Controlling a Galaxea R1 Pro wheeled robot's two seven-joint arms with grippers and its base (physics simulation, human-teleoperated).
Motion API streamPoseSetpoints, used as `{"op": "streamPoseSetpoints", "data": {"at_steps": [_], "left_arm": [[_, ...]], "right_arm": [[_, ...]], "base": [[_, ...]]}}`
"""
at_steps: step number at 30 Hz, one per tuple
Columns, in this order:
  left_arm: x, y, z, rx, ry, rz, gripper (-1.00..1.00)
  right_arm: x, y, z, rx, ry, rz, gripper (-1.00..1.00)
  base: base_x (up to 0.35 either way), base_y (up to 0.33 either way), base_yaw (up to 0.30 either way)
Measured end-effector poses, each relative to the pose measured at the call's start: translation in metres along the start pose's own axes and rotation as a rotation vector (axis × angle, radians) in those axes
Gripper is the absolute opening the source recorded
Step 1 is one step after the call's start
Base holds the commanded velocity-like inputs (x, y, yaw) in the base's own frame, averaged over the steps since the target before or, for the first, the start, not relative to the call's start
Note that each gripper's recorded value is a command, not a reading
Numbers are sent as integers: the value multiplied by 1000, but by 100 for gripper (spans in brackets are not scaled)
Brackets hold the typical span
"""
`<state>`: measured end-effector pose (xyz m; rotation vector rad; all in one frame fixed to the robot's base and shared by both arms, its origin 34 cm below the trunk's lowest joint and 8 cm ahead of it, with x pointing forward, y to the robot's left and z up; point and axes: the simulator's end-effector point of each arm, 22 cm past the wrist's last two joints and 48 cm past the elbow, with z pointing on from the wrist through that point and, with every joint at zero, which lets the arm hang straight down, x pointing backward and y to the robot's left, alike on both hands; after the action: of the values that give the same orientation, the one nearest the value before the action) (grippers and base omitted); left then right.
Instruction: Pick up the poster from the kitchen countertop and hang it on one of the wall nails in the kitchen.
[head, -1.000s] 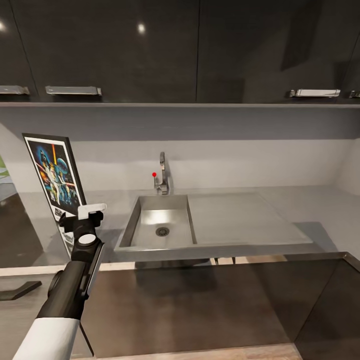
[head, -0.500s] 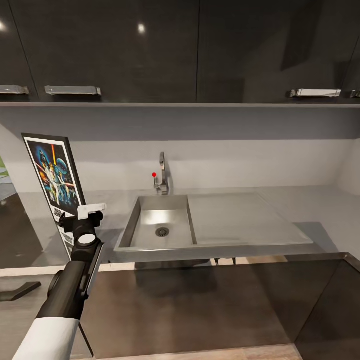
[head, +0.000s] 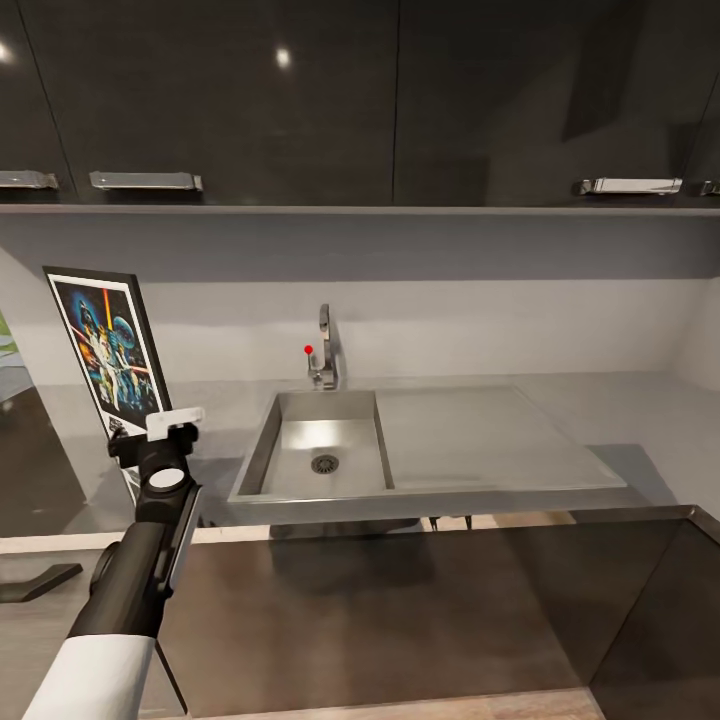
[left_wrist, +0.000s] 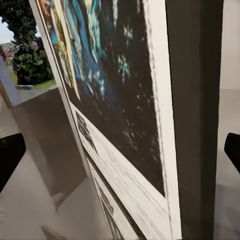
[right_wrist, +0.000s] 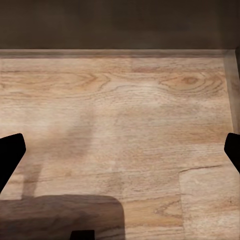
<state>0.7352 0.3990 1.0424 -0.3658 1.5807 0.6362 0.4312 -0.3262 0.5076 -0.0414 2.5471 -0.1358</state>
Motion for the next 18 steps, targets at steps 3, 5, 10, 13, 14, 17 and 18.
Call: {"op": "streamPoseSetpoints", "data": {"at_steps": [3,5,10,13,14,17,18], "left_arm": [[0,4,0,-14,0,0,100],[0,5,0,-19,0,0,100],[0,6,1,-25,-1,0,100],[0,7,1,-27,-2,2,100],[0,8,1,-27,-2,2,100],[0,8,1,-28,-2,3,100],[0,8,1,-28,-3,3,100]], "right_arm": [[4,0,0,0,8,0,100],[6,0,0,0,11,0,100],[7,0,-1,0,15,1,100],[7,0,-1,0,15,1,100],[8,0,-1,0,15,0,100],[8,0,-1,0,15,0,100],[8,0,-1,0,15,0,100]], "base": [[0,0,0],[0,0,0],[0,0,0],[0,0,0],[0,0,0],[0,0,0],[0,0,0]]}}
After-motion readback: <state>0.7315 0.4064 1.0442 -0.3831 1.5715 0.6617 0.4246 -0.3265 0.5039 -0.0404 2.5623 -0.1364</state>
